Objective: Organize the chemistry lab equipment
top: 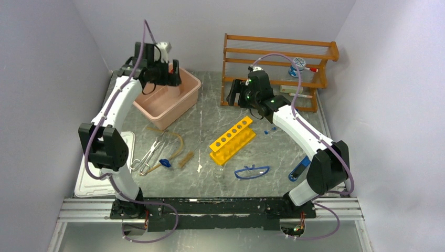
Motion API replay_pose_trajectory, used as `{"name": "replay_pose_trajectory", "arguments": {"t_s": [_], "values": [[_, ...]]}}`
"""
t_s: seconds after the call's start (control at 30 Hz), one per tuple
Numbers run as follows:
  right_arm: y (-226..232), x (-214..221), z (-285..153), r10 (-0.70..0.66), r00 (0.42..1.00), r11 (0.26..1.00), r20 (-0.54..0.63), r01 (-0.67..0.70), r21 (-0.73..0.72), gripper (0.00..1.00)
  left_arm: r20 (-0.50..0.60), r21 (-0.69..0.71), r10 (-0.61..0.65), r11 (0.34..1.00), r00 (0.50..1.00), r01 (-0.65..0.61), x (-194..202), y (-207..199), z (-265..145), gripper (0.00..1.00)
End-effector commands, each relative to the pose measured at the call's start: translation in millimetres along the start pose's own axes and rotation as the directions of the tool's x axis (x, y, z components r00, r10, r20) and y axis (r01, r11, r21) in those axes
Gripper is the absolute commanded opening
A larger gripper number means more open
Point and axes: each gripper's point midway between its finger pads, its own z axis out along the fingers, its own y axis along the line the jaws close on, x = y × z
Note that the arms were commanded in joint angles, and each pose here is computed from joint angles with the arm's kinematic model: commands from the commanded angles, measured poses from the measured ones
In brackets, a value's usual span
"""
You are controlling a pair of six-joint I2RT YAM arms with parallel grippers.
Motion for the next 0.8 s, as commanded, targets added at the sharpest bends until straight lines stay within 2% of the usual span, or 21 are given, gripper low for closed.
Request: {"name": "replay_pose_trajectory", "arguments": {"t_s": [0.0, 0.13, 0.3, 0.47, 0.6, 0.77], "values": [[4, 6, 7, 0.014, 1.000, 0.999, -0.018, -0.015, -0.035, 0.83, -0.150, 0.068, 0.111, 0.992, 0.983, -0.102, 59, -20, 23, 0.89], [6, 3, 7, 0.012, 1.000, 0.999, -0.016, -0.012, -0.040, 0.83, -0.193, -0.011, 0.125, 0.991, 0.973, -0.130, 73, -11, 43, 0.85], [4, 3, 5, 0.010, 1.000, 1.000, -0.015, -0.010, -0.030, 0.83, -0.217, 0.033, 0.119, 0.993, 0.969, -0.115, 74, -28, 55, 0.79], [1, 4, 2, 0.007, 1.000, 1.000, -0.011, -0.007, -0.017, 0.83, -0.221, 0.066, 0.017, 0.998, 0.975, -0.003, 71, -60, 59, 0.74], [-1, 8, 2, 0.009, 1.000, 1.000, -0.016, -0.010, -0.015, 0.83, -0.187, 0.067, -0.074, 0.994, 0.980, 0.088, 59, -76, 68, 0.65], [-2, 12, 2, 0.015, 1.000, 1.000, -0.023, -0.016, -0.011, 0.83, -0.172, 0.082, -0.193, 0.974, 0.966, 0.209, 53, -99, 75, 0.58]]}}
